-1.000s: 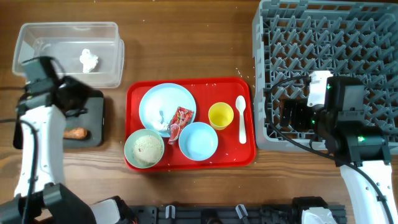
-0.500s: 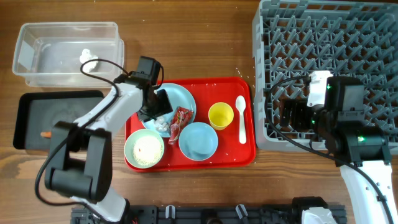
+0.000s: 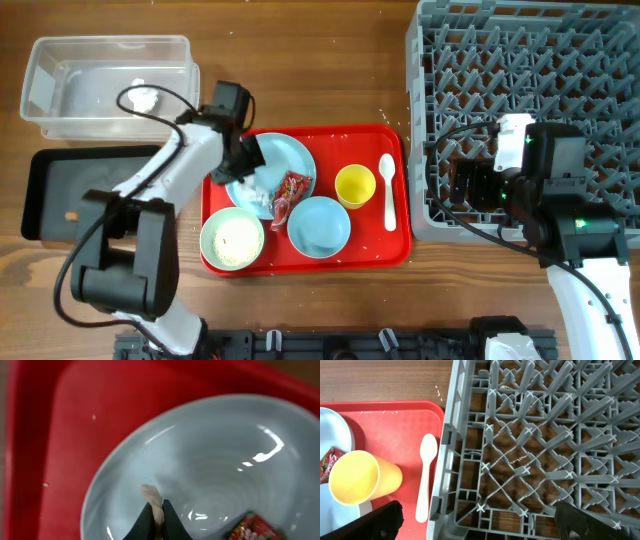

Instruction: Sort waste into correct bins and load items into the dishwasher rack

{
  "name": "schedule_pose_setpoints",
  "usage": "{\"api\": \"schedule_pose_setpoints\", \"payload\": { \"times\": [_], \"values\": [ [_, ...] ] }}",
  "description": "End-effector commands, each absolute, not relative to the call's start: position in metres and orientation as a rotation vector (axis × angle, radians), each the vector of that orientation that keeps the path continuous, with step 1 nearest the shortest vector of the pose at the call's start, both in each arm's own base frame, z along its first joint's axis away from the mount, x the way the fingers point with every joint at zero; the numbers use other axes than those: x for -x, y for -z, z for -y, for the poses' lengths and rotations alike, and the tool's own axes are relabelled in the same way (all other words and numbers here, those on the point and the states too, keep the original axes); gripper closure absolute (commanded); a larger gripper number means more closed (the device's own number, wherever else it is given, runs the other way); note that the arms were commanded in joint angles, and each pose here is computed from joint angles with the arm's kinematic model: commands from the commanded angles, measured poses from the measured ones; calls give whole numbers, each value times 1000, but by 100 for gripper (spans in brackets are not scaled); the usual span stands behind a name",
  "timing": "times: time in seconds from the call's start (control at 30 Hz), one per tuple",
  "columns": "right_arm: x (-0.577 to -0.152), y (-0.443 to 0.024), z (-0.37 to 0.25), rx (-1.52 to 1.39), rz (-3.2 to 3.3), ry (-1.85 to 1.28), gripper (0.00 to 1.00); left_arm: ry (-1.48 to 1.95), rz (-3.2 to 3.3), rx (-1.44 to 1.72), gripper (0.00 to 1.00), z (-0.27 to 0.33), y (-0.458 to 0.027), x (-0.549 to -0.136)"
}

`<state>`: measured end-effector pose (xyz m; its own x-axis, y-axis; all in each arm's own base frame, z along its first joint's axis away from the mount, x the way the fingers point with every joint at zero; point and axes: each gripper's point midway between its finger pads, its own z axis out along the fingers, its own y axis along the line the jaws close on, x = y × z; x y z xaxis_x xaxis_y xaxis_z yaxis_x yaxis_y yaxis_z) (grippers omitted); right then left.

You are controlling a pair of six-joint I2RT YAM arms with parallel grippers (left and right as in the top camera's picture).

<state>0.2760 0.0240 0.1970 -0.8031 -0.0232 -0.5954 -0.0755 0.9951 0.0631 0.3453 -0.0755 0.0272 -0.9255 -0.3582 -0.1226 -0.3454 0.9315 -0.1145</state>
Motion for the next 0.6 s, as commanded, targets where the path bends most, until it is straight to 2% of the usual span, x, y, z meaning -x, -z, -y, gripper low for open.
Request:
{"api": "schedule_pose_setpoints", "payload": {
  "times": [0.0, 0.1, 0.23, 0.27, 0.33, 0.37, 0.4, 0.57],
  "values": [
    [-279, -206, -27, 58, -2479, -130, 0, 164, -2693, 510, 96, 45, -108, -397],
    [-279, -206, -27, 58, -2478, -130, 0, 133, -2410, 620, 96, -7, -177, -437],
    [-279, -206, -27, 58, -2478, -130, 0, 127, -2200, 704, 92, -58, -208, -465],
    [-279, -206, -27, 59, -2478, -130, 0, 121, -2174, 721, 87, -68, -209, -469],
    [-279, -206, -27, 58, -2479, -130, 0, 109, -2114, 750, 42, -89, -207, -483],
    [-279, -206, -27, 59, -2478, -130, 0, 104, -2106, 759, 24, -95, -202, -488],
    [-279, -206, -27, 58, -2478, -130, 0, 107, -2107, 765, 22, -99, -197, -490],
    [-278, -206, -27, 58, -2481, -130, 0, 165, -2100, 736, 27, -92, -204, -492]
  ]
}}
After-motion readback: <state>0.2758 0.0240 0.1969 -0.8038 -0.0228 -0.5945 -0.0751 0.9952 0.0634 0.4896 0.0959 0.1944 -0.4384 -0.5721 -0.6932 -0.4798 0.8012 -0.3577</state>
